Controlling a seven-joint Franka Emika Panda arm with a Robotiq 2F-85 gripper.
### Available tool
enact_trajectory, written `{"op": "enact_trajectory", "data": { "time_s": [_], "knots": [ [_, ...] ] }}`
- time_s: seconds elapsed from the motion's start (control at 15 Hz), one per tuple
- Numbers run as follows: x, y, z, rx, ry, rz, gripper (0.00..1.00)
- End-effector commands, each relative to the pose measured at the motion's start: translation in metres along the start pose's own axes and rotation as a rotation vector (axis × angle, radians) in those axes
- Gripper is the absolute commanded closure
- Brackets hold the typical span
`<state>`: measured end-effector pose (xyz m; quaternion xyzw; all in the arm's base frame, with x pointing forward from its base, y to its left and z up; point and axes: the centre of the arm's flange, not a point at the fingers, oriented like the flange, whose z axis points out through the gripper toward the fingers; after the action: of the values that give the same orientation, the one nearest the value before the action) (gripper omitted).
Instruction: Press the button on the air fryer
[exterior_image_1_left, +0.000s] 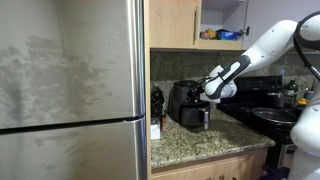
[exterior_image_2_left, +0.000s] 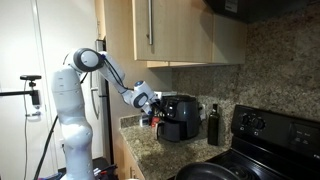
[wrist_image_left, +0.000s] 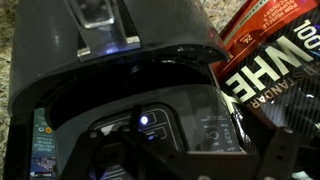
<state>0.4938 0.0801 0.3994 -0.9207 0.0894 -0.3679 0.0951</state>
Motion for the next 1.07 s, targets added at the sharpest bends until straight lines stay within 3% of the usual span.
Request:
{"op": "enact_trajectory", "data": {
  "time_s": [0.0, 1.0],
  "knots": [
    [0.000, 0.000, 0.000, 0.000, 0.001, 0.001, 0.00],
    [0.021, -0.004, 0.038, 0.002, -0.017, 0.077, 0.00]
  ]
}}
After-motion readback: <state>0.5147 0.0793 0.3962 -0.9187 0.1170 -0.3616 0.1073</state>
